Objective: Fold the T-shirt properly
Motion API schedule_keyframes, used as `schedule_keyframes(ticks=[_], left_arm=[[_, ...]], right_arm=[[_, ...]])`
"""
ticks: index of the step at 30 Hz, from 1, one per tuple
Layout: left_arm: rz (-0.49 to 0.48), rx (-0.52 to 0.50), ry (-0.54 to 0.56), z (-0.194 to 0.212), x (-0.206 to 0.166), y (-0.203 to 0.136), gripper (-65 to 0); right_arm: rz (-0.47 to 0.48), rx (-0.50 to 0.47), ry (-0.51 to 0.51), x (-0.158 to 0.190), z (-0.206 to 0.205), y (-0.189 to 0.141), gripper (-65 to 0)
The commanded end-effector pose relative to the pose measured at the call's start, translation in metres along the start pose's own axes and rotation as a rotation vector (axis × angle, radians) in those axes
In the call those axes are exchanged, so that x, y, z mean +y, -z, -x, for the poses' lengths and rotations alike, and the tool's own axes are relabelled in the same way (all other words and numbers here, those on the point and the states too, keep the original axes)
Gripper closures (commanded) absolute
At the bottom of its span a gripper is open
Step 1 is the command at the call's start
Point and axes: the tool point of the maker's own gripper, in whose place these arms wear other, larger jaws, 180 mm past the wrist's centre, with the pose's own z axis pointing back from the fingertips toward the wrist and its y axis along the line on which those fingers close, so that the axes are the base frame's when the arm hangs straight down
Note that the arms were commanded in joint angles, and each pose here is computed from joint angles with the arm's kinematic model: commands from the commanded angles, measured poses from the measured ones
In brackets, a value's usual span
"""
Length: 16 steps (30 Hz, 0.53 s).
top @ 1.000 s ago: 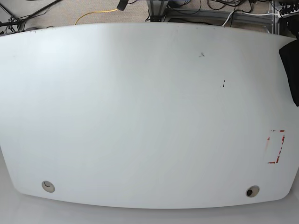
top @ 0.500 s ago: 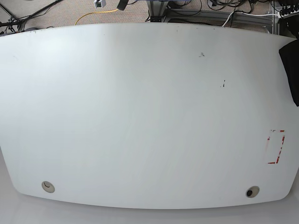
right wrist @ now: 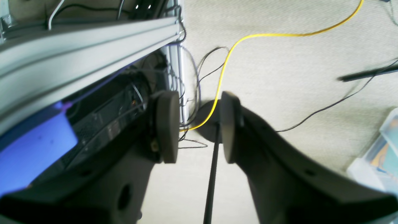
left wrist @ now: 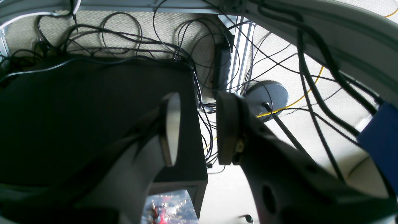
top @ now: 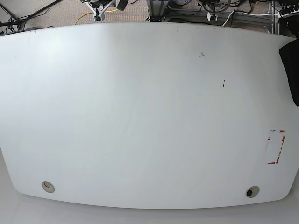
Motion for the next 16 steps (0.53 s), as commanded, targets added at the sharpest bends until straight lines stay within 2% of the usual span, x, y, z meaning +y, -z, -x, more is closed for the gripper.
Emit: schedule_keyframes(ticks=[1, 16], left_arm=[[0.002, 0.007, 0.003, 0.0018, 0.0006, -0.0004, -17.2], [-0.003, -0.005, 0.001, -0.0017, 0.0015, -0.0002, -17.5]], right_arm=[[-0.004, -0.009, 0.000, 0.0006, -0.0028, 0.0000, -21.6], [-0.008, -0.012, 0.003, 0.0033, -0.0033, 0.0007, -21.6]])
